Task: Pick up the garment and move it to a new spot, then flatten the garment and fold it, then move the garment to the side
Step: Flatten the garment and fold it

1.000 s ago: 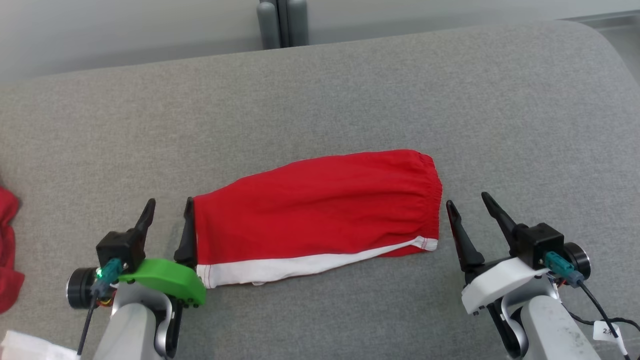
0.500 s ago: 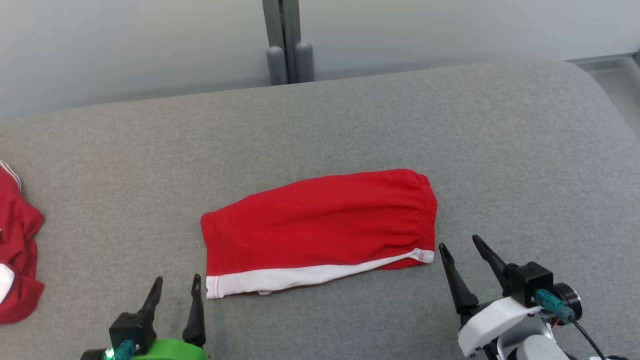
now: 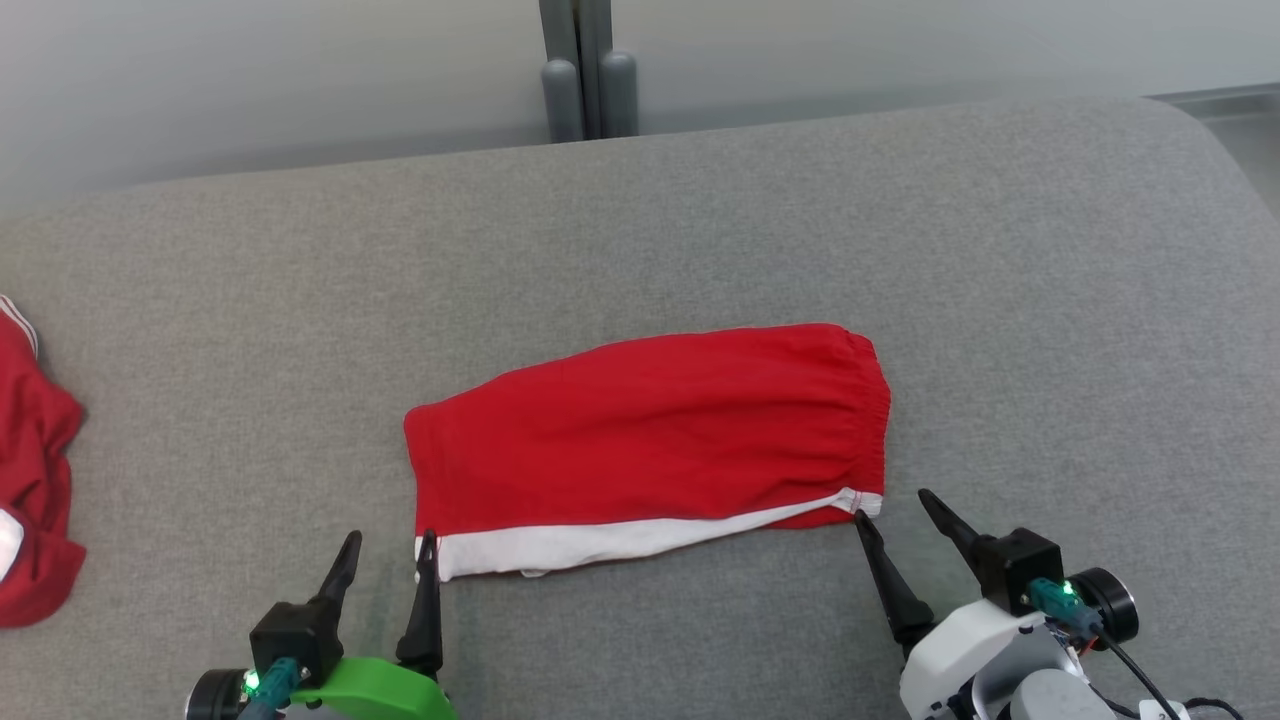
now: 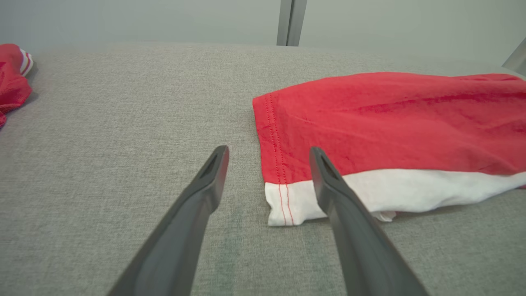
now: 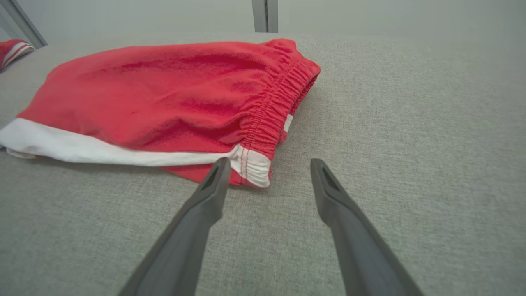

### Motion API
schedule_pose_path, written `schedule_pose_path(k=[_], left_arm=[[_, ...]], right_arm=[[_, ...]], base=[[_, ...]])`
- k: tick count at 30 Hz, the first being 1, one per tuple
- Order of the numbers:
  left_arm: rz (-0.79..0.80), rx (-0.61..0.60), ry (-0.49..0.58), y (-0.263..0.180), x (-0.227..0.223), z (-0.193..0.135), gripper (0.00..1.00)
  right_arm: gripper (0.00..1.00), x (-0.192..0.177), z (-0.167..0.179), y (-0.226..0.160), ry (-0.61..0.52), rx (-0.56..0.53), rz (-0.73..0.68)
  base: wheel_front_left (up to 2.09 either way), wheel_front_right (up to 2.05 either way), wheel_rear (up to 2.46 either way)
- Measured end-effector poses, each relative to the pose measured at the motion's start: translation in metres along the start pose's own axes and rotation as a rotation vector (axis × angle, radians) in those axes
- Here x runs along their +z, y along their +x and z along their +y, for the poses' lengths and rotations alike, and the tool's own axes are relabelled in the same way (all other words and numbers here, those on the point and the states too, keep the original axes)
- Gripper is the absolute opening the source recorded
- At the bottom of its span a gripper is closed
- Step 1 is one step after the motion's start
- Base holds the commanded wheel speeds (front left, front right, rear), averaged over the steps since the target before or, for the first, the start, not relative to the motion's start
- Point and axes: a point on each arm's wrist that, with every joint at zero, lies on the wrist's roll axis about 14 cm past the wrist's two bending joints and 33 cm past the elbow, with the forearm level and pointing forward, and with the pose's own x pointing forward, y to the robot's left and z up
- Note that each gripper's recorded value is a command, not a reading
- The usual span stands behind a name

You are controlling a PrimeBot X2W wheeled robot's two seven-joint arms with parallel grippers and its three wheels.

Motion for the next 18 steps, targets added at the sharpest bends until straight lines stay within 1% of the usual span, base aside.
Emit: schedule_pose_path(k=[7,11,12,13,14,15,16,17,18], left_arm=[[0.024,-0.006,-0.012,0.006,-0.007,-0.002,1.0],[0.03,0.006,-0.019,0.007,-0.009,0.002,1.0],[0.032,0.008,-0.019,0.006,-0.01,0.003,1.0],[0.033,0.011,-0.02,0.006,-0.01,0.004,1.0],[0.034,0.013,-0.02,0.006,-0.01,0.004,1.0],[0.034,0.015,-0.02,0.006,-0.011,0.005,1.0],[0.035,0.016,-0.021,0.006,-0.011,0.005,1.0],[0.036,0.018,-0.022,0.005,-0.011,0.006,1.0],[0.037,0.019,-0.023,0.005,-0.011,0.006,1.0]], right_arm=[[1.0,-0.017,0.004,0.015,-0.01,0.027,0.061],[0.86,-0.021,0.01,0.021,-0.013,0.049,0.075],[0.8,-0.021,0.011,0.022,-0.013,0.052,0.074],[0.8,-0.021,0.012,0.023,-0.014,0.056,0.074],[0.46,-0.021,0.013,0.024,-0.014,0.059,0.076],[0.41,-0.022,0.014,0.024,-0.014,0.061,0.076],[0.3,-0.022,0.014,0.025,-0.015,0.063,0.076],[0.21,-0.021,0.015,0.025,-0.015,0.065,0.075],[0.0,-0.02,0.015,0.026,-0.017,0.065,0.072]], base=[[0.0,0.0,0.0],[0.0,0.0,0.0],[0.0,0.0,0.0],[0.0,0.0,0.0],[0.0,0.0,0.0],[0.0,0.0,0.0],[0.0,0.0,0.0],[0.0,0.0,0.0],[0.0,0.0,0.0]])
